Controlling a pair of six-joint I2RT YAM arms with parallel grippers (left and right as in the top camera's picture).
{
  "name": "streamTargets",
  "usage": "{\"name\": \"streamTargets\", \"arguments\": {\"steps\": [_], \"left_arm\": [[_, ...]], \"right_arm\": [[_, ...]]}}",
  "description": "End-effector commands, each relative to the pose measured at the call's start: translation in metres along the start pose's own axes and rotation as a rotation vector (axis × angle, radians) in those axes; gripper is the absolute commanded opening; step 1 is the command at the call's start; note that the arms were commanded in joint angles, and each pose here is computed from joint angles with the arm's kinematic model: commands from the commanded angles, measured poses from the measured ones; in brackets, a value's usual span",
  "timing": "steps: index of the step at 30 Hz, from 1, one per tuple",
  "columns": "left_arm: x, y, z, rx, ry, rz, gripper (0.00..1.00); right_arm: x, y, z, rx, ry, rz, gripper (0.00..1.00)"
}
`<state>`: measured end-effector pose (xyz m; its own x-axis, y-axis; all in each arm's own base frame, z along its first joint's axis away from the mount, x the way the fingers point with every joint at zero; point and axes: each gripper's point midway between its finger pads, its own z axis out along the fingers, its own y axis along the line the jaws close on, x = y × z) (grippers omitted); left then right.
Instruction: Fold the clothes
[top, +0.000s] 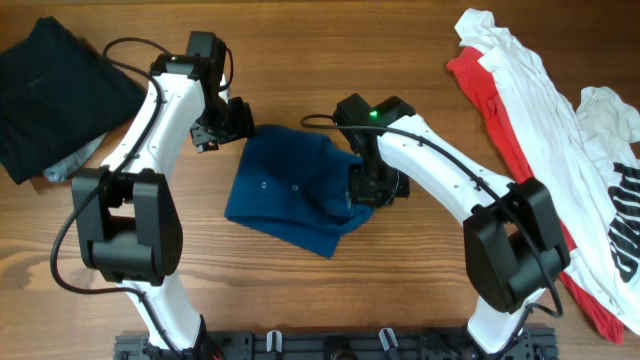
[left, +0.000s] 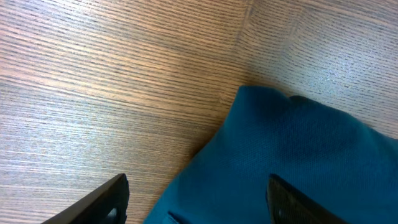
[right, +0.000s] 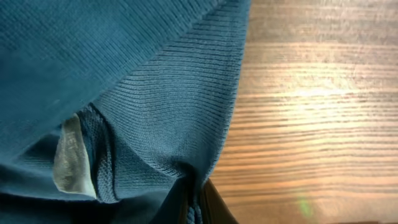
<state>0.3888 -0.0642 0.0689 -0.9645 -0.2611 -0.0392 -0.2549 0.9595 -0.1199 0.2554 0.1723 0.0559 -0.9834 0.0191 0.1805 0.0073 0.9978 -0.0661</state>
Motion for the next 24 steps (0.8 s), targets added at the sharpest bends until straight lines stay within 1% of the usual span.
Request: {"name": "streamTargets", "arguments": {"steps": [1, 4, 6, 9, 13, 17, 18, 20, 22, 24], "left_arm": [[-0.004, 0.002, -0.001, -0.01, -0.01, -0.004, 0.7], [-0.004, 0.002, -0.001, -0.01, -0.01, -0.004, 0.71], [-0.004, 0.002, -0.001, -0.01, -0.01, -0.004, 0.7], [-0.004, 0.002, -0.001, -0.01, -0.01, -0.004, 0.71], [-0.004, 0.002, -0.001, -0.01, -0.01, -0.003, 0.72], [-0.004, 0.001, -0.001, -0.01, -0.011, -0.004, 0.73], [-0.004, 0.001, -0.001, -0.009, -0.012, -0.003, 0.73], [-0.006, 0.001, -0.001, -0.007, -0.017, -0.003, 0.73], [-0.006, 0.001, -0.001, -0.007, -0.018, -0.003, 0.73], [-0.005, 0.001, -0.001, -0.008, -0.015, -0.003, 0.73]], "right_arm": [[0.007, 0.003, 0.008, 0.011, 0.036, -0.042, 0.15], [0.012, 0.01, 0.007, -0.033, 0.063, -0.085, 0.2], [0.015, 0.013, 0.007, -0.054, 0.077, -0.126, 0.27], [0.015, 0.009, 0.007, -0.033, 0.077, -0.136, 0.27], [0.007, -0.006, 0.007, 0.044, 0.038, -0.06, 0.26], [0.001, -0.004, 0.008, 0.036, 0.016, -0.064, 0.24], [0.0, -0.003, 0.008, 0.033, 0.013, -0.076, 0.24], [-0.005, 0.0, 0.008, 0.021, -0.01, -0.09, 0.31], [-0.018, 0.007, 0.007, -0.006, -0.062, -0.089, 0.35], [-0.032, 0.014, 0.006, -0.039, -0.115, -0.081, 0.36]]}}
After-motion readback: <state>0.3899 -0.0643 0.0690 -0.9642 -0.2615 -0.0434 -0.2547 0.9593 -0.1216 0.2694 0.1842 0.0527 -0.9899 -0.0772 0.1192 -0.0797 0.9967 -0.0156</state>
